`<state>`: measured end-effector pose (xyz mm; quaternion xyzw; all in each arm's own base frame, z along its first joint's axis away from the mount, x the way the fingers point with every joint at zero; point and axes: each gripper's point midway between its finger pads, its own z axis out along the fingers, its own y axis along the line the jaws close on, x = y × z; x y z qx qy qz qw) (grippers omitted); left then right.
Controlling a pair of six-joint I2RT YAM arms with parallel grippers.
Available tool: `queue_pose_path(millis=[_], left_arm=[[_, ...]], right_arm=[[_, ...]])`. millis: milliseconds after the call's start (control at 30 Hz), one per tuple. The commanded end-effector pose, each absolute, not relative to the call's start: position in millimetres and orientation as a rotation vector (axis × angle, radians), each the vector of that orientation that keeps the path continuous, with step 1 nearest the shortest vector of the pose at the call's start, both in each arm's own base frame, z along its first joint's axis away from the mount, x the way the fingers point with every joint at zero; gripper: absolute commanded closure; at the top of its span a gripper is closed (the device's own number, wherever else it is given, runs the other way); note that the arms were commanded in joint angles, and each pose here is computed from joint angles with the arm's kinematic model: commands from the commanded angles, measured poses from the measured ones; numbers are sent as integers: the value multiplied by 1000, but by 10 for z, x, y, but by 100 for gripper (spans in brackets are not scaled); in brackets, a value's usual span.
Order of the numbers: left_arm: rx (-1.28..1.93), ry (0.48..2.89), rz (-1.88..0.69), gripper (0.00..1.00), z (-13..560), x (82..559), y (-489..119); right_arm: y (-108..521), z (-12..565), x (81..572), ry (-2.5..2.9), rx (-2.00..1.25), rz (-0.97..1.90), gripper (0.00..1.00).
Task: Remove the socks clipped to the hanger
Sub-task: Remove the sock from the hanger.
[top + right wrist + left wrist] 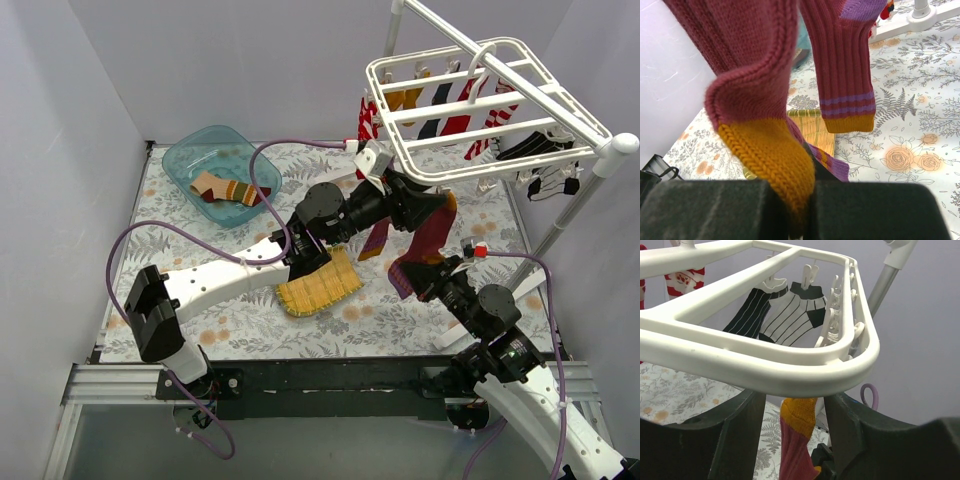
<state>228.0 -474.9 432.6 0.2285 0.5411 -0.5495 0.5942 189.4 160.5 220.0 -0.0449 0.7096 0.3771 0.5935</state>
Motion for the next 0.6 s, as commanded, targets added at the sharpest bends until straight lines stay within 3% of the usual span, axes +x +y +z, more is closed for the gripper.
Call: queue_pose_path(millis=[0, 433, 567], left_arm=[[526, 1146, -1311, 51, 4675, 2180, -4695], [507, 1072, -1377, 51, 4749, 2111, -4745], [499, 1050, -1389, 60, 4772, 2088, -4740]], right_arm=[[1623, 2457, 1871, 1581, -103, 916, 99], [1633, 2424, 1871, 1589, -107, 917, 99], [1635, 2398, 1873, 1597, -106, 916, 99]])
